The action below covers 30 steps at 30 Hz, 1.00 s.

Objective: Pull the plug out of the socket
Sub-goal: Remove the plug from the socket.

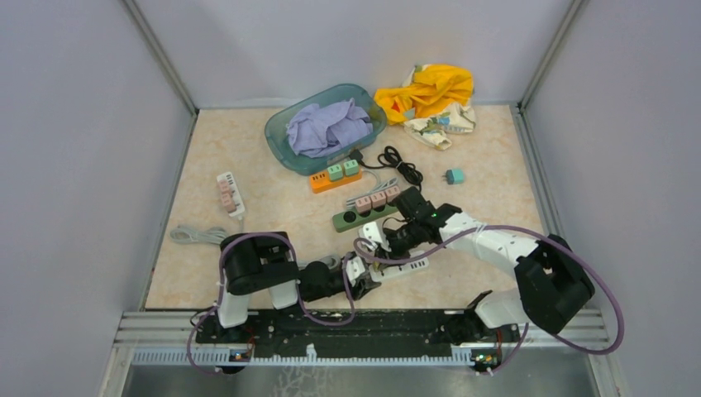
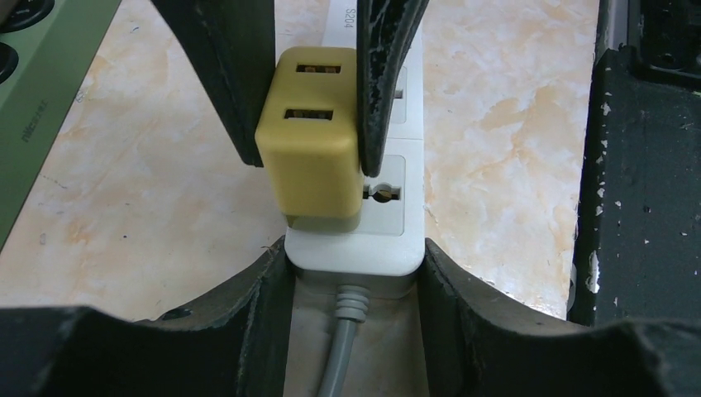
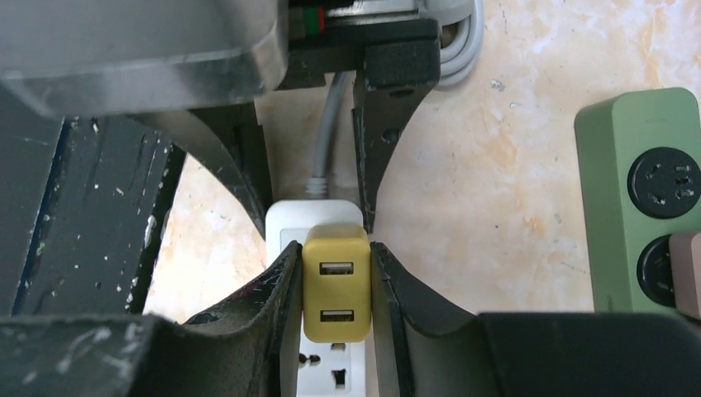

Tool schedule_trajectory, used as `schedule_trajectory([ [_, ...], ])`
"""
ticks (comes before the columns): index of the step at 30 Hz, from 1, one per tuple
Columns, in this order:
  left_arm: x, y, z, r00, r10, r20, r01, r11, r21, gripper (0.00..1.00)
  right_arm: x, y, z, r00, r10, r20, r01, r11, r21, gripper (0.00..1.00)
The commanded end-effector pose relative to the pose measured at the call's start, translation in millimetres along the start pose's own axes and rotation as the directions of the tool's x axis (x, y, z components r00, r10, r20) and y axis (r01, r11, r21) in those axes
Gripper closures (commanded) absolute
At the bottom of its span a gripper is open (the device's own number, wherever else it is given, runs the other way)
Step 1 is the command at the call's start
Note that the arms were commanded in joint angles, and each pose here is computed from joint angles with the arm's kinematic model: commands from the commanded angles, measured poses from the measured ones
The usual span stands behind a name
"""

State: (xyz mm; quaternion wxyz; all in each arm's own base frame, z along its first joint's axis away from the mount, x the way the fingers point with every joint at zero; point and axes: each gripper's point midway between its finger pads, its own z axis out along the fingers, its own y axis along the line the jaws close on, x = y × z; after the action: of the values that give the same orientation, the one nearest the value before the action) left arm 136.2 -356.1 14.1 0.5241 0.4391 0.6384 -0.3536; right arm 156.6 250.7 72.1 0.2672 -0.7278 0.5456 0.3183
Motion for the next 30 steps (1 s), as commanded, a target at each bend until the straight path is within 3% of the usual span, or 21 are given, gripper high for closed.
schedule_trajectory([
  [1, -33.2, 2.7, -6.8, 0.985, -0.047, 0.167, 0.047, 0.999, 0.002, 1.0, -6.6, 3.6, -15.9, 0.994, -0.103, 0.041, 0.104, 0.995, -0.009, 1.0],
  [9, -34.3, 0.9, -3.7, 0.985, -0.063, 0.159, 0.061, 0.998, 0.015, 1.0, -18.7, 18.9, 2.5, 0.991, -0.105, 0.081, 0.112, 0.99, -0.091, 1.0],
  [15, -34.5, -0.1, -1.5, 0.986, -0.065, 0.156, 0.062, 0.998, 0.021, 1.0, -30.5, -6.9, 4.9, 0.996, -0.032, 0.086, 0.03, 0.999, 0.018, 1.0],
  [22, -33.8, 0.9, -3.5, 0.986, -0.076, 0.151, 0.074, 0.997, 0.017, 1.0, -16.6, -17.4, -18.2, 0.997, -0.044, 0.064, 0.039, 0.996, 0.08, 1.0],
  [30, -33.8, 0.5, -2.2, 0.986, -0.088, 0.143, 0.085, 0.996, 0.023, 1.0, -17.5, 4.4, -15.6, 0.992, -0.076, 0.104, 0.078, 0.997, -0.018, 1.0],
])
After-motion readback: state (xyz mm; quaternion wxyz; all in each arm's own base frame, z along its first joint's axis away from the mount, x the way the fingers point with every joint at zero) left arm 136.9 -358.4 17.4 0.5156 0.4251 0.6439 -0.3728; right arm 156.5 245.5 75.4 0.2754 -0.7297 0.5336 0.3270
